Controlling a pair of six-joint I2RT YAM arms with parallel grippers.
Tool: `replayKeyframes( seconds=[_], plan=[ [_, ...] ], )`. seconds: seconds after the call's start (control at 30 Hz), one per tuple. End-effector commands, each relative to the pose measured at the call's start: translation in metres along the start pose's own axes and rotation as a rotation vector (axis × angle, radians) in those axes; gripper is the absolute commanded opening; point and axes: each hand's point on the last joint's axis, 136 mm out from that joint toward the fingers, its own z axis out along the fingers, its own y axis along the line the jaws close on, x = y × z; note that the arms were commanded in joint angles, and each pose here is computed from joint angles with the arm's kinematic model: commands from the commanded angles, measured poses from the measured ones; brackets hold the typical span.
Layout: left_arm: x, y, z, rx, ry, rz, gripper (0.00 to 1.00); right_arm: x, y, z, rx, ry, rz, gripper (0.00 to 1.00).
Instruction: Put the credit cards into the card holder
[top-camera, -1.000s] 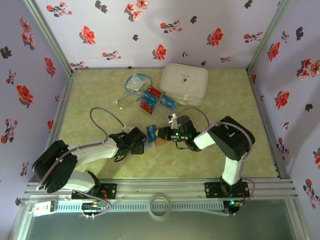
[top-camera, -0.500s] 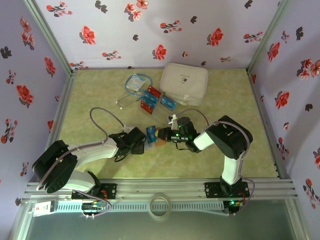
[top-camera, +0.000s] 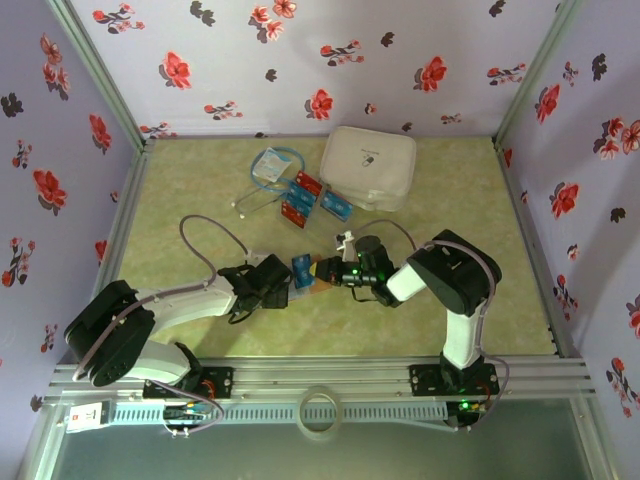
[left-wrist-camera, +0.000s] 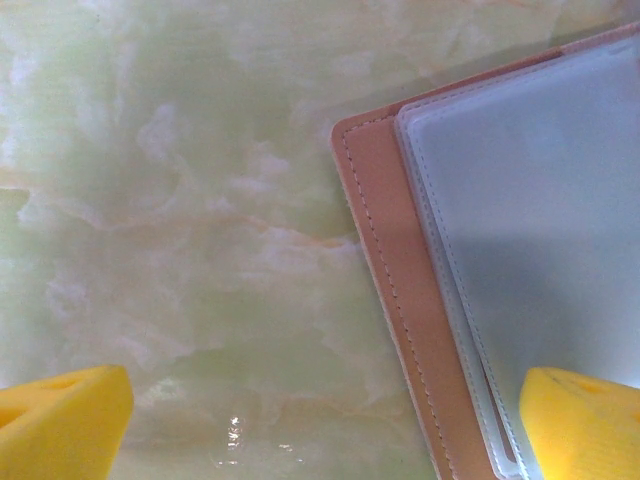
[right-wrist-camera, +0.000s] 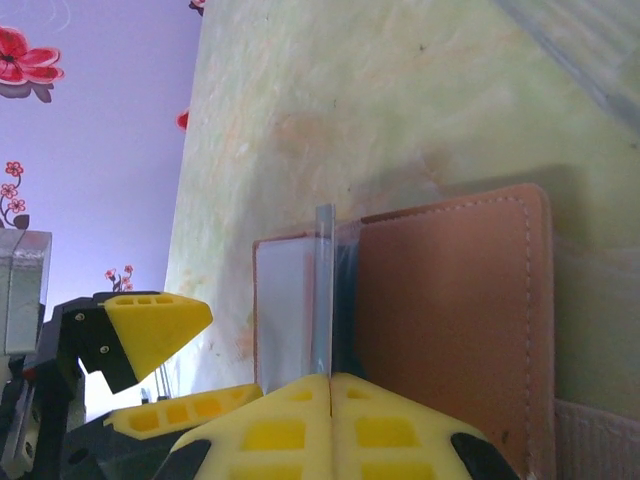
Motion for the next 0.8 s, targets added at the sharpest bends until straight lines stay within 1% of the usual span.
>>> replayKeyframes(
  seconds=[0.0,0.77],
  plan=[
    [0.008,0.017,0.001,-0.061,0.017,0.005,1.0,0.01,-0.007,-0.001,-0.001,0.027,0.008,0.0],
    [0.008,0.016,0.001,-0.061,0.016,0.005,1.0,0.023,-0.015,-0.001,0.022,0.095,-0.001,0.0]
  ],
)
